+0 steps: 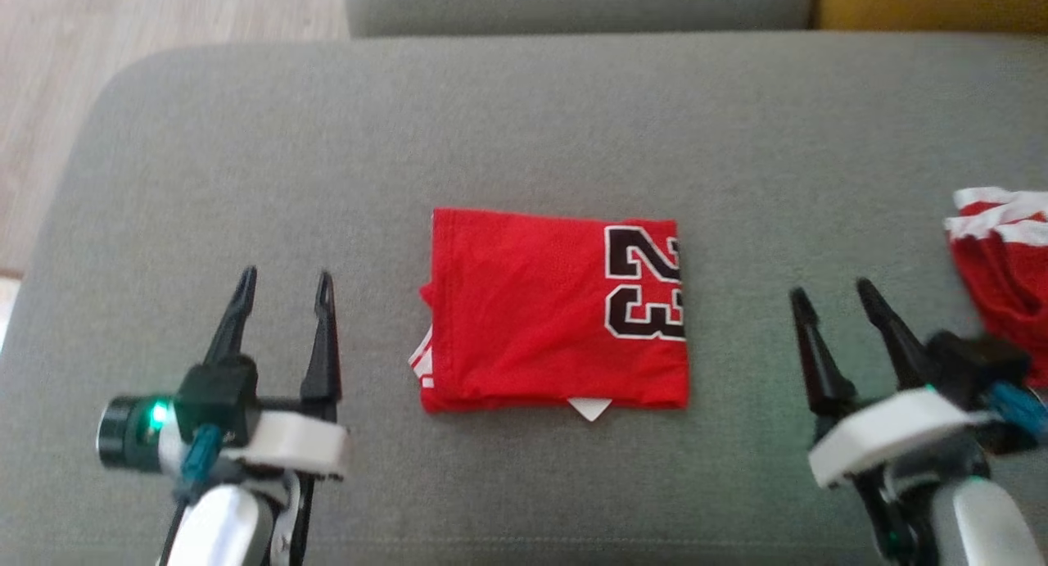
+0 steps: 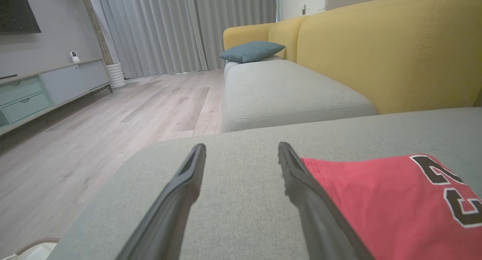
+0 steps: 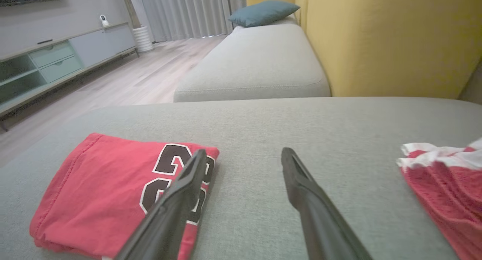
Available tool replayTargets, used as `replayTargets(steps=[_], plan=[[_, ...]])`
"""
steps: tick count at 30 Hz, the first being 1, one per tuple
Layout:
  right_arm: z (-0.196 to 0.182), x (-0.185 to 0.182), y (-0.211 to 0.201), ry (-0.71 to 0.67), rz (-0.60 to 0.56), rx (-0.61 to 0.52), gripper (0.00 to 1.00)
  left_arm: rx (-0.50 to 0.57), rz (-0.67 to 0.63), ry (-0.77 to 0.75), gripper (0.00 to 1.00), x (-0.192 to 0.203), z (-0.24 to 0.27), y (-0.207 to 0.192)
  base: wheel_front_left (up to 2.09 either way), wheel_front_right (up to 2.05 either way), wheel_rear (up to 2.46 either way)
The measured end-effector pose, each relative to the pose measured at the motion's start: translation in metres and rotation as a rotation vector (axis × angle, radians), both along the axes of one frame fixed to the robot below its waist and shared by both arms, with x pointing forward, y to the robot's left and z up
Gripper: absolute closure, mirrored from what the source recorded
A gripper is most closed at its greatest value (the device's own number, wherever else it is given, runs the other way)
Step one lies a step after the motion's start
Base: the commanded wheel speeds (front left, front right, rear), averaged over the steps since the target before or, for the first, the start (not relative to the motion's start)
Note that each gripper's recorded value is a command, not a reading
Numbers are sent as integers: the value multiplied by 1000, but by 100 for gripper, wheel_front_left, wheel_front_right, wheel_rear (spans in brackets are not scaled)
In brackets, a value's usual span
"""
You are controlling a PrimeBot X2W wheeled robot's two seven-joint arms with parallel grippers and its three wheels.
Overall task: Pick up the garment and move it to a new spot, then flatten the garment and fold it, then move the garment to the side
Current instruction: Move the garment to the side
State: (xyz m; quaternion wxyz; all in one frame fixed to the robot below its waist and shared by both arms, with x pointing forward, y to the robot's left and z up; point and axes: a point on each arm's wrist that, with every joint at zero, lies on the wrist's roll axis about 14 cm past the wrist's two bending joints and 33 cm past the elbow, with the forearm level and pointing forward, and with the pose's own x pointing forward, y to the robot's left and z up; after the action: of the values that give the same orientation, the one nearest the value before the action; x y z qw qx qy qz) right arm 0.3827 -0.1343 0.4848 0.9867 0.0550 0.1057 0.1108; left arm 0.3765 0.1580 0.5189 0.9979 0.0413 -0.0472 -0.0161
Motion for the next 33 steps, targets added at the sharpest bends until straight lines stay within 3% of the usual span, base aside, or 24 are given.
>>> replayTargets(steps=[7, 14, 19, 21, 25, 33], plan=[[-49, 28, 48, 138, 150, -1, 0, -13, 11, -2, 0, 21, -3, 1, 0, 0, 0], [-105, 36, 70, 309, 215, -21, 0, -2, 45, -3, 0, 31, -6, 10, 0, 0, 0], [-120, 35, 79, 379, 243, -33, 0, 3, 49, -3, 0, 30, -6, 12, 0, 0, 0], [-120, 36, 82, 390, 250, -31, 100, 1, 49, -10, 0, 31, -4, 11, 0, 0, 0], [-119, 35, 86, 396, 265, -25, 100, 6, 47, -31, 0, 33, 2, 11, 0, 0, 0], [-94, 38, 71, 283, 254, -60, 100, 0, -16, -47, 0, 41, 4, -10, 0, 0, 0]])
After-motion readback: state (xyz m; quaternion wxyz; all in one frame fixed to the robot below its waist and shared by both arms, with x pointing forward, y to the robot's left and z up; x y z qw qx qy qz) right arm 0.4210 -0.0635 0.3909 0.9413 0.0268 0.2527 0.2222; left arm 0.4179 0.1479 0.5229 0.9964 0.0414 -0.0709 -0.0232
